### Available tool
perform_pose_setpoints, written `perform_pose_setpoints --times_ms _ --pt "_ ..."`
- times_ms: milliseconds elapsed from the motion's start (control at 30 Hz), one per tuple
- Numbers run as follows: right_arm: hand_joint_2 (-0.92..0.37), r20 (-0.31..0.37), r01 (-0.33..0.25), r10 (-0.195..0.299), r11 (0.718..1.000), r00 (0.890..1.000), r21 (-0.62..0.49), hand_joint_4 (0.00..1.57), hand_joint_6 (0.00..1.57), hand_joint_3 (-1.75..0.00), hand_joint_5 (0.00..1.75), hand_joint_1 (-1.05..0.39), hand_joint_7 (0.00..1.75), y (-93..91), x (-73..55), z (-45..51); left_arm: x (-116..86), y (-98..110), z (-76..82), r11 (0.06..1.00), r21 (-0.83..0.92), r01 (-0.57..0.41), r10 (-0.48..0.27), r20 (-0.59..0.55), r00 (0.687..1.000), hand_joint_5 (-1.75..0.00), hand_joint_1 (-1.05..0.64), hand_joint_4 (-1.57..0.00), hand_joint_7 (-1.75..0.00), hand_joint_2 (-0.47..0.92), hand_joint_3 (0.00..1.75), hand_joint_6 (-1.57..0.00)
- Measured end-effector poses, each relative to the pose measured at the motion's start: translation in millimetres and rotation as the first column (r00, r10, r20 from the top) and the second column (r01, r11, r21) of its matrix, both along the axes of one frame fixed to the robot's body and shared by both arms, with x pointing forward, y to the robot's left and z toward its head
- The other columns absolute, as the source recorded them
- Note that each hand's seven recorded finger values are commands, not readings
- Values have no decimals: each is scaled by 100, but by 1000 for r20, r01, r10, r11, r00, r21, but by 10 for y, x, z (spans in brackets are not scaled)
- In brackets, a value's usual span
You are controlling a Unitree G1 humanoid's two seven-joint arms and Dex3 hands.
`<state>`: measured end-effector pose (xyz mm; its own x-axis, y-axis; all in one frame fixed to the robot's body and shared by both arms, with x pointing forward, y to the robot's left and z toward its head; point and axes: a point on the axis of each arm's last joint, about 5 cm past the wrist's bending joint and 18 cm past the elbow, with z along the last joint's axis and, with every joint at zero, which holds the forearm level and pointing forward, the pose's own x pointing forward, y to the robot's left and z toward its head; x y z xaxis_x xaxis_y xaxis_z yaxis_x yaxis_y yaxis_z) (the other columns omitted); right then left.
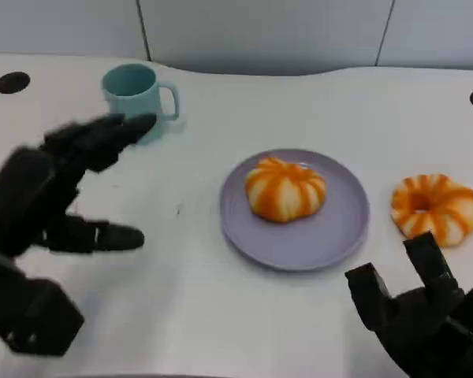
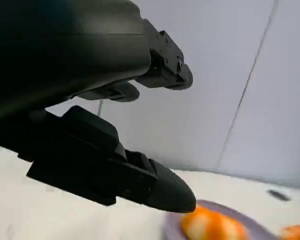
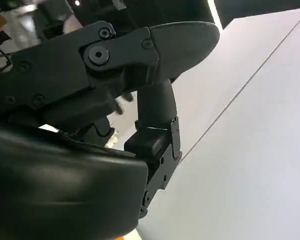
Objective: Grasp the bread from the table and place it into the plate.
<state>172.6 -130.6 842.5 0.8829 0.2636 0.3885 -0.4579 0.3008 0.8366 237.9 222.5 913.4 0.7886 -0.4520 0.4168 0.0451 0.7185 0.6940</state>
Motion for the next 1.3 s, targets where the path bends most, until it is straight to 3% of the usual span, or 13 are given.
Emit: perform_pose_setpoints --times_ms 67,133,400,833,867,967,1067,1133,1300 --pt "-92 2 -13 13 1000 1000 7 92 70 -16 175 -61 175 15 49 7 -159 55 -158 992 -127 -19 6 -104 995 -1 -85 -38 0 92 22 -34" --pt "-92 0 -17 17 1000 1000 11 92 70 -16 175 -61 175 18 68 4 -234 126 -213 984 -173 -42 16 -154 988 -1 -85 -38 0 92 22 -34" --pt "-92 0 -23 23 1000 1000 15 92 70 -16 175 -61 175 15 72 -10 -220 128 -205 949 -314 6 -66 -181 981 -1 -82 -39 -1 92 24 -36" --pt "-92 -2 -26 26 1000 1000 17 92 70 -16 175 -61 175 14 72 -11 -217 160 -197 943 -333 6 -69 -178 982 -1 -82 -40 0 92 24 -36" --pt "-92 -2 -26 26 1000 1000 17 92 69 -15 175 -61 175 14 72 -11 -217 164 -195 943 -333 5 -68 -177 982 -5 -79 -48 -1 92 38 -37" --pt "-92 -4 -22 22 1000 1000 18 92 68 -15 175 -61 175 5 68 -15 -207 57 -333 817 -576 -27 -139 -243 960 -7 -77 -54 -1 92 48 -37" --pt "-92 -8 -15 15 1000 1000 22 92 68 -14 175 -61 175 -14 61 -21 -273 -146 -602 604 -794 -69 -294 -303 906 -7 -76 -55 -1 92 49 -37" --pt "-92 -12 -6 6 1000 1000 22 92 68 -14 175 -61 175 -32 50 -30 -310 -183 -674 574 -815 -75 -340 -321 884 -6 -76 -55 -1 92 49 -38" --pt "-92 -13 -2 2 1000 1000 23 92 68 -14 175 -61 175 -41 45 -34 -312 -97 -663 564 -823 -74 -328 -305 894 -6 -76 -55 -1 92 49 -38"
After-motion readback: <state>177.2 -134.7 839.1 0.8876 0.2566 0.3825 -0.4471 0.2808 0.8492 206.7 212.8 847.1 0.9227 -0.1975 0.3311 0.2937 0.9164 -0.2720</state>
